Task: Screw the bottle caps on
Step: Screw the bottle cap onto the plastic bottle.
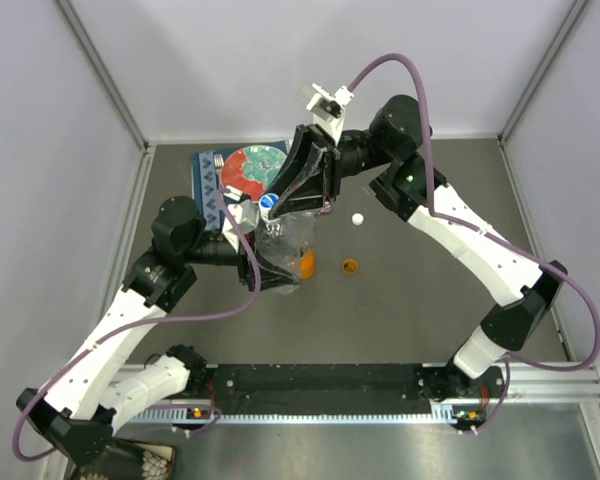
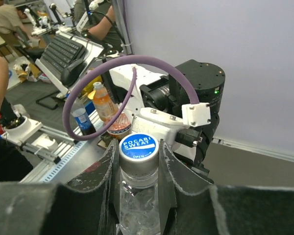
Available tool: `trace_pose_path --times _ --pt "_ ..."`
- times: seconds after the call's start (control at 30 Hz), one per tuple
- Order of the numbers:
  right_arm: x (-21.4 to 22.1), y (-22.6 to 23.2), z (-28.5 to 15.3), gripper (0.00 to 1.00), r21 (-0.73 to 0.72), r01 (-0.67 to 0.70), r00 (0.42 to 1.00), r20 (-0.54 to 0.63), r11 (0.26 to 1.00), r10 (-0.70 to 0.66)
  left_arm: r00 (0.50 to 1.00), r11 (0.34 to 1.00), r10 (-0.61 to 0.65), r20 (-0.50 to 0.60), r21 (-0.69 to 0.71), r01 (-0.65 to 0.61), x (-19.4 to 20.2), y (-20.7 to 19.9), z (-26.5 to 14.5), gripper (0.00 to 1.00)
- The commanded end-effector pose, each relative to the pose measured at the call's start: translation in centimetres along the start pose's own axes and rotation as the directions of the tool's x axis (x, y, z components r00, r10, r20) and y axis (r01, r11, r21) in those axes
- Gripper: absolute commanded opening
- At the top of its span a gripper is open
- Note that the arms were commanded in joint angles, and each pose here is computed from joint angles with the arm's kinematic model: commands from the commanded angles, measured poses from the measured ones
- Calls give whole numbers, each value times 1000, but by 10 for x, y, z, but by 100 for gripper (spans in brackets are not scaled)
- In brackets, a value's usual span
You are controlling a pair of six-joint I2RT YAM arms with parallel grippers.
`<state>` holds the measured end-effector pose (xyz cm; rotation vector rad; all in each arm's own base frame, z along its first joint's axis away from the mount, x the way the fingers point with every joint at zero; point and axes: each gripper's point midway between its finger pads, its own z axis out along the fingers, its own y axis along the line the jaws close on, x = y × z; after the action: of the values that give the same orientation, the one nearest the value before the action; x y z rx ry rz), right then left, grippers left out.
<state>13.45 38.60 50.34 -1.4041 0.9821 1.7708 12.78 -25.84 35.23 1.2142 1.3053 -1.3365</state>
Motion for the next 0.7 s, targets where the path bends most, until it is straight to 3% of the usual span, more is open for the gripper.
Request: trace_pose_path --times 0.0,0.2,0.33,0.5,0.63,0.67 --pt "-2 4 0 0 40 13 1000 -10 999 -12 995 986 91 25 -145 -87 -17 21 -5 15" --pt "27 -23 -12 0 244 -41 998 -38 969 52 987 939 152 46 -318 -130 -37 45 -16 12" --pt "50 -51 -27 0 445 -15 996 -68 896 50 980 866 184 73 -483 -127 -56 69 -30 11" --pt "90 -85 -36 0 707 70 984 -166 704 69 970 752 217 106 -652 -97 -82 95 -53 11" --pt "111 -108 -29 0 811 0 980 -115 585 160 964 685 233 128 -726 -69 -94 104 -67 10" --pt "112 -118 -36 0 864 11 982 -105 503 159 962 661 238 132 -748 -61 -97 107 -72 10"
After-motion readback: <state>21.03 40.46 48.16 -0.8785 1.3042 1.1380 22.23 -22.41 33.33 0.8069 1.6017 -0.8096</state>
